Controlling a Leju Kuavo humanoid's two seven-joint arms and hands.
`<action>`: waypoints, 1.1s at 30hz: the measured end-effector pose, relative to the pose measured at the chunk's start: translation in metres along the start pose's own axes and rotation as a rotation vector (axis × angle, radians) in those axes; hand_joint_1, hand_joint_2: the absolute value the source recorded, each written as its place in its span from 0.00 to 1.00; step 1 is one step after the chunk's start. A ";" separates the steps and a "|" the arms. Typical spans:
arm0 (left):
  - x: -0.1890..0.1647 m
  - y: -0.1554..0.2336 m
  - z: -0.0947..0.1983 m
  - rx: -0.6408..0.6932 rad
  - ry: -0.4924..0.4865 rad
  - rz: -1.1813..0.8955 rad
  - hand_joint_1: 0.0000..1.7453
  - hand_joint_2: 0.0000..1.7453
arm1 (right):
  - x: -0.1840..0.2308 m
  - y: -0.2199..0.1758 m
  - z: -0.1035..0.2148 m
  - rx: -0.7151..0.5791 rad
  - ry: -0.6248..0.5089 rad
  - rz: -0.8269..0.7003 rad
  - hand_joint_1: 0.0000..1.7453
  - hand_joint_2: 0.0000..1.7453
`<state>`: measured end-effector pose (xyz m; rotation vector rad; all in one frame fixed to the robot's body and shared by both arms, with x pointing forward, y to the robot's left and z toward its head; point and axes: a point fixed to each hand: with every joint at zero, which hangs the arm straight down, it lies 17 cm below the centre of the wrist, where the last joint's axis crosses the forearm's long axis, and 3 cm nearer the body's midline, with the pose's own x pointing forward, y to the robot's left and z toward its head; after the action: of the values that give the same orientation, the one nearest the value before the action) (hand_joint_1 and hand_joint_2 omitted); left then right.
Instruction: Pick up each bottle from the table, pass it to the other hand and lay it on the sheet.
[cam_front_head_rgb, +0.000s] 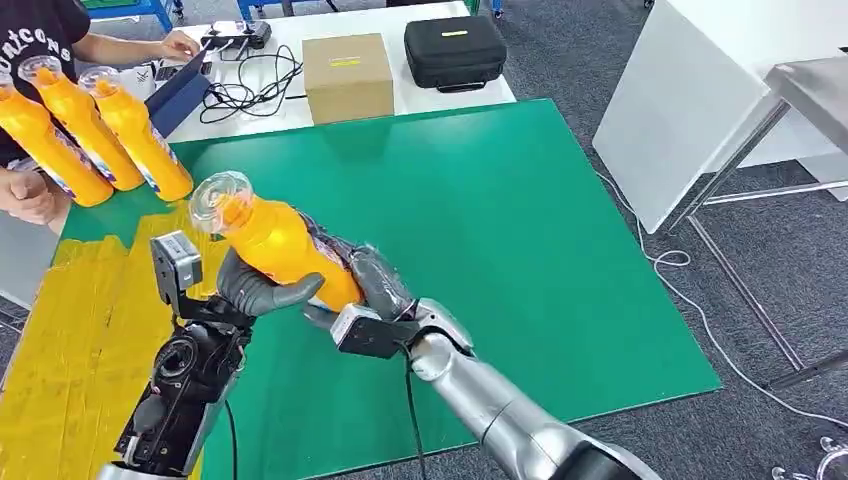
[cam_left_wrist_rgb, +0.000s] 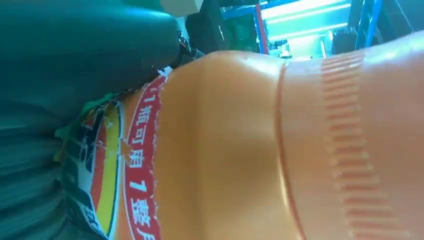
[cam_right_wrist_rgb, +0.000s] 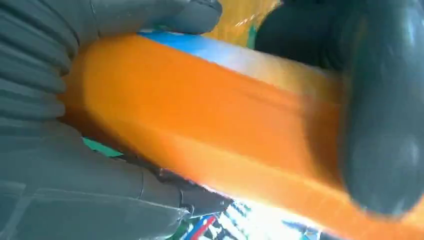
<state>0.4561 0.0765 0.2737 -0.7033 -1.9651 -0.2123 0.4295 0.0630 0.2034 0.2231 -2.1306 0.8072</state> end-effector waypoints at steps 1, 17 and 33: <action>0.002 0.003 -0.001 0.009 -0.004 -0.003 1.00 1.00 | 0.000 -0.002 0.001 -0.004 -0.001 0.016 0.00 1.00; 0.033 0.091 0.013 0.233 -0.076 -0.151 1.00 1.00 | 0.020 -0.061 0.046 -0.075 -0.033 0.324 0.00 1.00; -0.001 0.166 0.040 0.153 0.300 -1.606 1.00 1.00 | 0.062 -0.155 0.092 -0.330 -0.013 0.539 0.00 1.00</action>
<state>0.5191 0.2288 0.2287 1.0819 -1.7695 -1.0101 0.3948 -0.1072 0.2821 -0.5402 -2.3269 0.7276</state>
